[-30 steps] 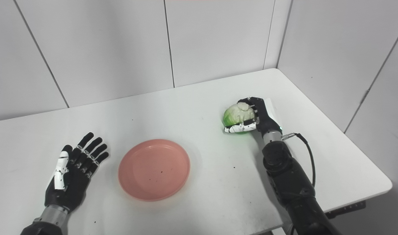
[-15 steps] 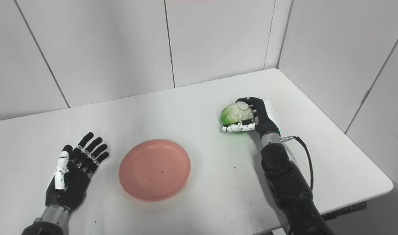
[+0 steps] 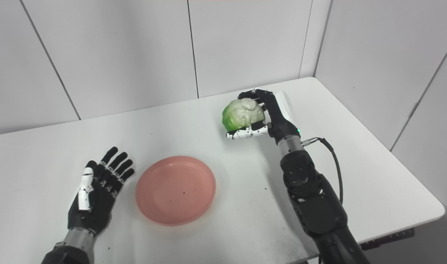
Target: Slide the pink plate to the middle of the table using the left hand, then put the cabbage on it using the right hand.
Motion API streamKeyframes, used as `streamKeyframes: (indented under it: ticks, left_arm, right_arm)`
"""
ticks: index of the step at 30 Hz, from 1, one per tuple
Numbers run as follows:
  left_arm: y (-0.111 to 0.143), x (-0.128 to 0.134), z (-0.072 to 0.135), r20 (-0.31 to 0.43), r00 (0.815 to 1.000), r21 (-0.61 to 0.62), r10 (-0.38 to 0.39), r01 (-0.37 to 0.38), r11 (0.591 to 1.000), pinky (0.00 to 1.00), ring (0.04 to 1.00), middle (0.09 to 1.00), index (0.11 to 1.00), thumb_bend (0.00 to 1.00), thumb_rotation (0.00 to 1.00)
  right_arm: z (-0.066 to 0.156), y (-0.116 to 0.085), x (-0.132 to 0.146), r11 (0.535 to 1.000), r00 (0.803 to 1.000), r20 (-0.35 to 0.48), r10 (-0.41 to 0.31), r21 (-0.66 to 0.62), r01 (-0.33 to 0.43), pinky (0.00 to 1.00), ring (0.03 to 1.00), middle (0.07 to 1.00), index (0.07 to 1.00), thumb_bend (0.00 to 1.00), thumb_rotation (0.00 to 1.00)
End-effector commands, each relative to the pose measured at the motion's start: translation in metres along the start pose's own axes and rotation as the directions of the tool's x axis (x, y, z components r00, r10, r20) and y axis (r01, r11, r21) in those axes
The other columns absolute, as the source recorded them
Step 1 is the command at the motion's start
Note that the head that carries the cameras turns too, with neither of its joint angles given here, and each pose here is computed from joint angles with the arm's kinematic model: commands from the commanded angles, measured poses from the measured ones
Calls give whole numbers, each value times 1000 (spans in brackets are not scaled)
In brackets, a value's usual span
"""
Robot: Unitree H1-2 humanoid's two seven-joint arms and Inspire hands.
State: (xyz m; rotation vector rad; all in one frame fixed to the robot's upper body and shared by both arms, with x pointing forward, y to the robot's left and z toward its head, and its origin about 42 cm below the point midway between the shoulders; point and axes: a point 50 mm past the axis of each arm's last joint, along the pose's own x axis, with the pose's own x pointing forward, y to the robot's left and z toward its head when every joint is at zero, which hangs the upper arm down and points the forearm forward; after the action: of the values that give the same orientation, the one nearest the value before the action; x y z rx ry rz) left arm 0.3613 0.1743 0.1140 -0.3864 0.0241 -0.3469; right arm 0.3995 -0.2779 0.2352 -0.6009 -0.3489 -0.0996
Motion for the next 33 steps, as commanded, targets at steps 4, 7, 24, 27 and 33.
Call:
streamKeyframes:
  ticks: [4,7,24,27,33]
  left_arm:
    - [-5,-3,-15,-72,996,-2,46,-46,999,875,868,876,870,374,1000]
    - [-10,-1,-17,-75,996,-3,56,-56,998,875,868,877,868,369,1000]
    - [-31,10,-21,-70,995,36,72,-69,997,881,869,875,869,390,1000]
    - [-33,10,-21,-70,994,40,83,-80,996,875,862,867,861,393,1000]
    - [-36,11,-19,-69,994,47,80,-77,996,875,863,867,863,386,1000]
  right_arm:
    - [36,4,10,1000,995,99,26,8,-27,388,448,468,503,530,0]
    - [44,13,8,998,991,118,55,20,-58,369,435,463,507,529,0]
    - [55,72,-17,970,962,153,229,53,-239,388,438,471,500,529,0]
    - [51,82,-23,964,956,154,251,54,-262,379,429,466,504,529,0]
    - [44,95,-31,950,945,140,295,60,-305,391,433,470,499,530,0]
